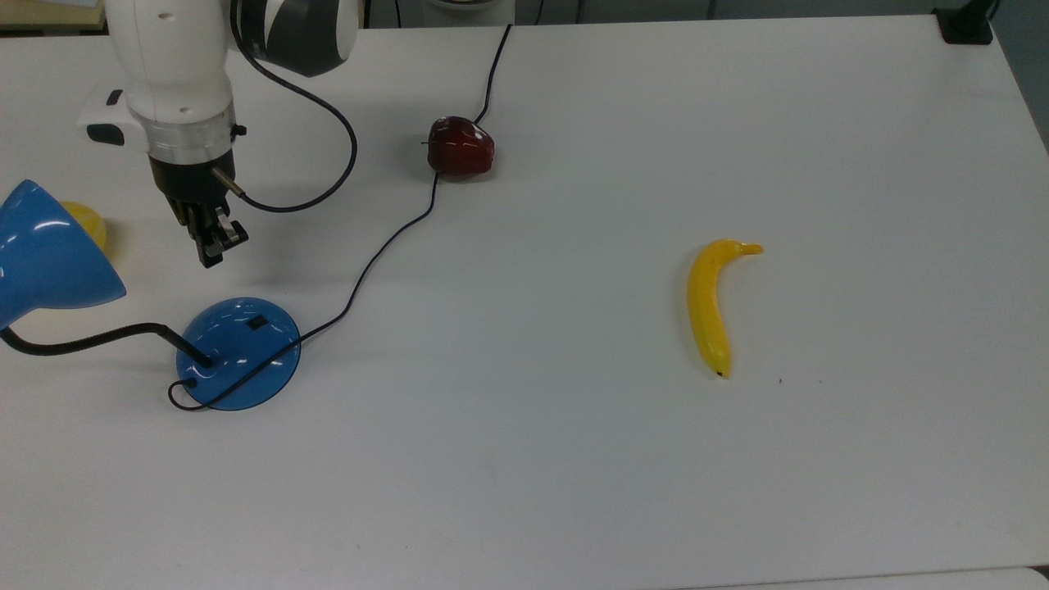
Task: Turn on desk lamp
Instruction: 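Lower the gripper onto the switch on the blue lamp base and press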
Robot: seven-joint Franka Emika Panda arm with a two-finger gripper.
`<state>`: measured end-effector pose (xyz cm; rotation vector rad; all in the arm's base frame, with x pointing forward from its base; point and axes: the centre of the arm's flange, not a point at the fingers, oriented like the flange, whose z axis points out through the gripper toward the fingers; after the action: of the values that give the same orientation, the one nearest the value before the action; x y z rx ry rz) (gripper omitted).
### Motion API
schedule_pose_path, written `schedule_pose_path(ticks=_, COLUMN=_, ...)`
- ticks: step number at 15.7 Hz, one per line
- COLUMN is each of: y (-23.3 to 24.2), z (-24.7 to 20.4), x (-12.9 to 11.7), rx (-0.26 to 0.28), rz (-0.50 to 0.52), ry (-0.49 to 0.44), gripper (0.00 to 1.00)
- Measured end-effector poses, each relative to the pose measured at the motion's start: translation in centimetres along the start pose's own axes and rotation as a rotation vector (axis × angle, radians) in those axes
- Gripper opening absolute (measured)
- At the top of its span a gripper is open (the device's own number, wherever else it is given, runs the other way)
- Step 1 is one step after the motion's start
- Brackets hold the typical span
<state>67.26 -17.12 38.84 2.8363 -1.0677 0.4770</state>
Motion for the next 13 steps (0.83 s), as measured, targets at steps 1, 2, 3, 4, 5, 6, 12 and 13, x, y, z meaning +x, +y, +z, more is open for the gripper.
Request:
schedule_pose_path(ticks=1, y=-0.2, z=0.4, x=-0.1, rx=0.003, rz=-0.003, ry=0.001, gripper=0.01)
schedule_pose_path(ticks=2, y=-0.5, z=0.8, x=-0.3, rx=0.005, rz=-0.007, ry=-0.001, gripper=0.01)
schedule_pose_path(ticks=3, y=-0.8, z=1.2, x=-0.4, rx=0.006, rz=-0.011, ry=-0.003, gripper=0.01)
schedule_pose_path(ticks=4, y=-1.1, z=1.5, x=-0.5, rx=0.006, rz=-0.014, ry=-0.006, gripper=0.01)
schedule_pose_path(ticks=5, y=-1.3, z=1.8, x=-0.5, rx=0.007, rz=-0.016, ry=-0.007, gripper=0.01)
schedule_pose_path(ticks=6, y=-1.6, z=2.0, x=-0.6, rx=0.009, rz=-0.02, ry=-0.007, gripper=0.01)
schedule_pose_path(ticks=12, y=-3.6, z=2.4, x=-1.2, rx=0.042, rz=-0.044, ry=0.022, gripper=0.01)
schedule_pose_path(ticks=13, y=-3.7, z=2.3, x=-1.2, rx=0.044, rz=-0.045, ry=0.024, gripper=0.01)
